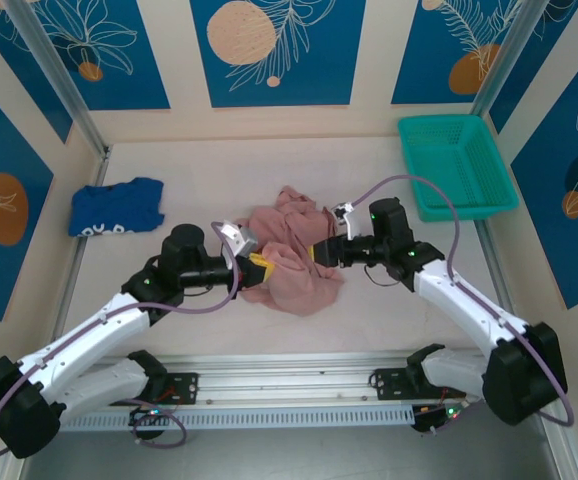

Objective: Fold the inside-out t-shirt

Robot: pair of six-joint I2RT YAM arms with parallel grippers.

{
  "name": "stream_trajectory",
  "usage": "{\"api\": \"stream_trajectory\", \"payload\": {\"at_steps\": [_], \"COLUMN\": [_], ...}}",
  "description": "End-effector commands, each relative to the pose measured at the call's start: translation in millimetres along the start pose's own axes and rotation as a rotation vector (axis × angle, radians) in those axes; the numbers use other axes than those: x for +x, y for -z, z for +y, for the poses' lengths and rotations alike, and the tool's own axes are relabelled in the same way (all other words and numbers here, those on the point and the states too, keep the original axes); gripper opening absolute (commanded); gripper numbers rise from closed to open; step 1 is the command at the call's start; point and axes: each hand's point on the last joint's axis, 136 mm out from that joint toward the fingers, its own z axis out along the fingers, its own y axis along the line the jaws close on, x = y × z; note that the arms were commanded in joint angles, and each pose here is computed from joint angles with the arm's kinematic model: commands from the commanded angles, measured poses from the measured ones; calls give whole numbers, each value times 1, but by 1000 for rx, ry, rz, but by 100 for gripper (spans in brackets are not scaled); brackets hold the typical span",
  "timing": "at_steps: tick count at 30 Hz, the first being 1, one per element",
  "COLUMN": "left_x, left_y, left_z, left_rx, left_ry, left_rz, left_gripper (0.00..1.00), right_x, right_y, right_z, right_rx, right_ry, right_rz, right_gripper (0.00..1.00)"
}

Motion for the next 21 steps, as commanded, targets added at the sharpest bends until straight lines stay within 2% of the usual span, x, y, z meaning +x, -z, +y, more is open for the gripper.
{"api": "stream_trajectory", "payload": {"at_steps": [1,8,9,14,17,21], "left_x": [-9,-10,-10,-4,2,16], "left_y": [2,2,2,2,1,-3], "left_z": [-6,-7,-7,-2,2,11], "left_rx": [35,37,36,13,-7,-37], "left_ry": [-50,-52,-52,-42,-36,-19], "left_rz": [-30,-29,-30,-17,-7,23], "left_gripper": [0,0,0,0,0,0], "right_x": [-4,0,-1,-11,-15,-17], "right_y": [-10,-40,-43,-38,-24,-1], "right_z": [16,17,18,17,14,3], "right_rx": [-113,-186,-190,-153,-87,61], "right_ry": [66,49,50,63,82,112], "right_rz": [15,84,89,50,25,-10], "right_gripper": [53,56,53,20,8,0]}}
